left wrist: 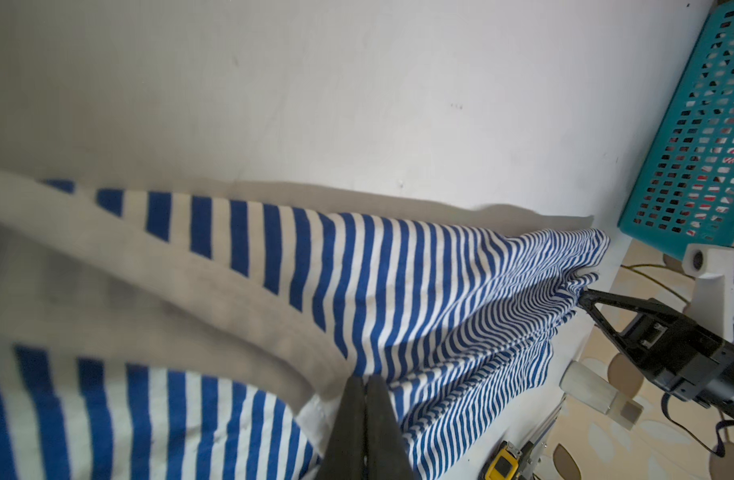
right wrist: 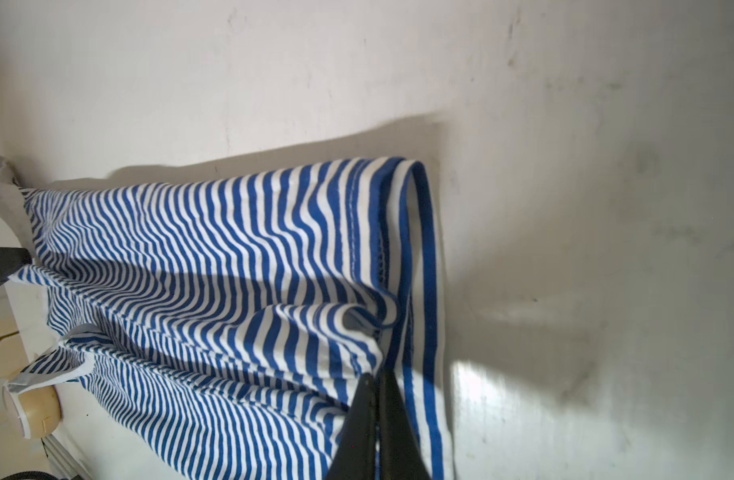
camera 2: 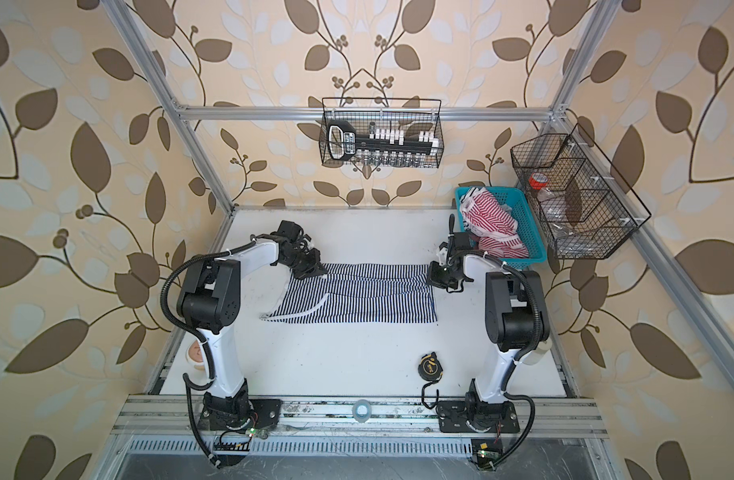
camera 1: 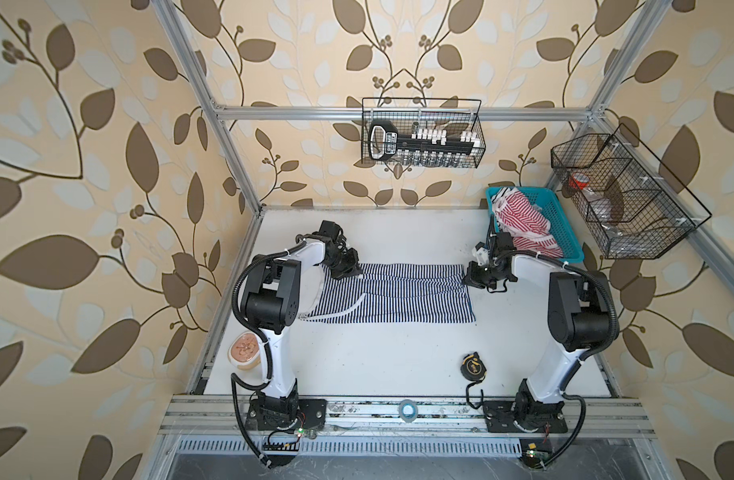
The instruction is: Fold and stack the tank tops
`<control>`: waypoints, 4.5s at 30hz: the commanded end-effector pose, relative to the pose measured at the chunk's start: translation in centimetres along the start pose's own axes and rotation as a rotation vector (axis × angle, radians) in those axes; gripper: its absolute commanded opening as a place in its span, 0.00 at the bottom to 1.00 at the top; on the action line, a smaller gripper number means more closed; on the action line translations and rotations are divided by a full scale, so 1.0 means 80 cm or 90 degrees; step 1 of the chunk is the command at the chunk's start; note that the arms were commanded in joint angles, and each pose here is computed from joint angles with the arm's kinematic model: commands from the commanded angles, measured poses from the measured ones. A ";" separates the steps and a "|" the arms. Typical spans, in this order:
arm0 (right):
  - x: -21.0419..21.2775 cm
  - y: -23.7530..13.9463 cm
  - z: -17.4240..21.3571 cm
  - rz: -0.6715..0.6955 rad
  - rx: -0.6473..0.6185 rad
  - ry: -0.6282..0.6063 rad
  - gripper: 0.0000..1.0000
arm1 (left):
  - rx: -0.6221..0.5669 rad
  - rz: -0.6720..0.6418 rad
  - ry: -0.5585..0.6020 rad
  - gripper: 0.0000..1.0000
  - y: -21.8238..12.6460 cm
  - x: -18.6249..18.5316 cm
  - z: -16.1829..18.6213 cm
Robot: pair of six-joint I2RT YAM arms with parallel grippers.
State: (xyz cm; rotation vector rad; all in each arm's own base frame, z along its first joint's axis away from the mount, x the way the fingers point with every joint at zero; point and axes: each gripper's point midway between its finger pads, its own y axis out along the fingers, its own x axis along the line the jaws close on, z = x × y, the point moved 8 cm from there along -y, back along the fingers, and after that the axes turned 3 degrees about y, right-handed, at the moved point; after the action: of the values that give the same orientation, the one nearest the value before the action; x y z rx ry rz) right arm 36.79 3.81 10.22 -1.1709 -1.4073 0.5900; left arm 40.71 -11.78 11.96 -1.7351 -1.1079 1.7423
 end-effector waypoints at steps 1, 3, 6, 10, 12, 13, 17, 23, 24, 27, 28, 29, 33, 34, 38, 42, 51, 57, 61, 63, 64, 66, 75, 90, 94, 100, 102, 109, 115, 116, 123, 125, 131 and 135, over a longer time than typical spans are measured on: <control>-0.009 0.004 0.016 0.023 0.026 0.003 0.00 | -0.004 -0.010 0.020 0.00 -0.012 -0.010 0.007; -0.010 0.006 0.019 0.025 0.032 0.005 0.00 | -0.001 -0.024 0.020 0.00 -0.011 -0.007 0.007; -0.013 0.007 0.023 0.031 0.037 0.006 0.00 | 0.009 -0.035 0.019 0.00 -0.011 -0.006 0.010; -0.014 0.008 0.024 0.036 0.038 0.008 0.16 | 0.020 -0.049 0.017 0.00 -0.009 -0.004 0.016; -0.014 0.006 0.023 0.039 0.035 0.010 0.21 | 0.026 -0.054 0.016 0.12 -0.008 -0.005 0.018; -0.013 0.004 0.022 0.040 0.032 0.010 0.23 | 0.028 -0.057 0.014 0.14 -0.008 -0.004 0.019; -0.008 -0.010 0.019 0.045 0.013 0.009 0.27 | 0.021 -0.067 0.018 0.35 -0.020 -0.010 0.018; 0.003 -0.040 0.008 0.059 -0.036 0.010 0.31 | -0.017 -0.074 0.037 0.39 -0.055 -0.034 0.010; 0.007 -0.045 0.006 0.062 -0.044 0.008 0.31 | -0.026 -0.078 0.041 0.39 -0.061 -0.039 0.008; 0.021 -0.054 -0.003 0.056 -0.063 -0.004 0.30 | -0.056 -0.094 0.053 0.39 -0.077 -0.050 -0.006; 0.027 -0.056 -0.005 0.051 -0.066 -0.008 0.29 | -0.066 -0.106 0.055 0.39 -0.080 -0.051 -0.012; 0.033 -0.056 -0.008 0.047 -0.070 -0.014 0.27 | -0.073 -0.117 0.056 0.39 -0.082 -0.051 -0.019; 0.057 -0.045 -0.018 0.012 -0.072 -0.030 0.10 | -0.086 -0.134 0.054 0.36 -0.078 -0.047 -0.055; 0.063 -0.038 -0.020 0.002 -0.066 -0.034 0.07 | -0.088 -0.134 0.051 0.34 -0.072 -0.044 -0.065; 0.081 -0.001 -0.015 -0.036 -0.026 -0.041 0.02 | -0.081 -0.150 0.033 0.30 -0.059 -0.025 -0.096; 0.087 0.037 -0.008 -0.070 0.008 -0.032 0.00 | -0.091 -0.161 0.015 0.29 -0.055 0.003 -0.119; 0.078 0.067 0.006 -0.061 0.037 -0.024 0.00 | -0.116 -0.167 -0.015 0.27 -0.062 0.041 -0.158; 0.075 0.072 0.009 -0.058 0.045 -0.023 0.00 | -0.097 -0.188 -0.025 0.24 -0.048 0.059 -0.147; 0.071 0.075 0.014 -0.054 0.052 -0.021 0.00 | -0.101 -0.194 -0.030 0.22 -0.049 0.065 -0.142; 0.068 0.078 0.018 -0.051 0.058 -0.020 0.00 | -0.110 -0.195 -0.029 0.21 -0.056 0.064 -0.141; 0.067 0.080 0.020 -0.050 0.060 -0.019 0.00 | -0.115 -0.195 -0.028 0.20 -0.059 0.063 -0.141; 0.062 0.084 0.025 -0.047 0.066 -0.016 0.00 | -0.122 -0.199 -0.024 0.20 -0.066 0.061 -0.140; 0.048 0.098 0.041 -0.032 0.090 -0.005 0.00 | -0.137 -0.212 -0.019 0.19 -0.086 0.055 -0.128; 0.039 0.107 0.052 -0.028 0.105 -0.003 0.00 | -0.142 -0.231 -0.028 0.31 -0.099 0.064 -0.117; 0.040 0.106 0.052 -0.028 0.106 -0.004 0.00 | -0.132 -0.275 -0.015 0.37 -0.111 0.061 -0.134; 0.041 0.105 0.052 -0.030 0.108 -0.007 0.00 | -0.073 -0.334 -0.021 0.39 -0.108 0.073 -0.152; 0.041 0.105 0.051 -0.029 0.108 -0.008 0.00 | -0.053 -0.335 -0.023 0.39 -0.102 0.076 -0.152; 0.040 0.106 0.052 -0.029 0.112 -0.008 0.00 | -0.012 -0.348 -0.022 0.40 -0.088 0.090 -0.149; 0.040 0.107 0.052 -0.030 0.115 -0.009 0.01 | -0.004 -0.357 -0.024 0.41 -0.078 0.099 -0.151; 0.039 0.107 0.052 -0.028 0.115 -0.008 0.01 | -0.004 -0.361 -0.025 0.42 -0.077 0.101 -0.152; 0.039 0.107 0.052 -0.029 0.115 -0.009 0.01 | 0.016 -0.368 -0.033 0.34 -0.063 0.114 -0.150; 0.039 0.107 0.052 -0.027 0.116 -0.008 0.01 | 0.019 -0.368 -0.036 0.28 -0.062 0.116 -0.149; 0.039 0.107 0.053 -0.027 0.116 -0.009 0.01 | 0.015 -0.370 -0.035 0.18 -0.065 0.114 -0.149; 0.038 0.106 0.053 -0.026 0.115 -0.009 0.01 | 0.003 -0.370 -0.035 0.10 -0.072 0.109 -0.149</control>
State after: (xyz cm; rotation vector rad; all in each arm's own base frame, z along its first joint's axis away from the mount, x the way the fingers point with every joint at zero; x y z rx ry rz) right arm 39.14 11.67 7.85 -1.0084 -1.5453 0.5162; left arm 50.33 0.60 10.90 -1.2082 -1.4243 1.4362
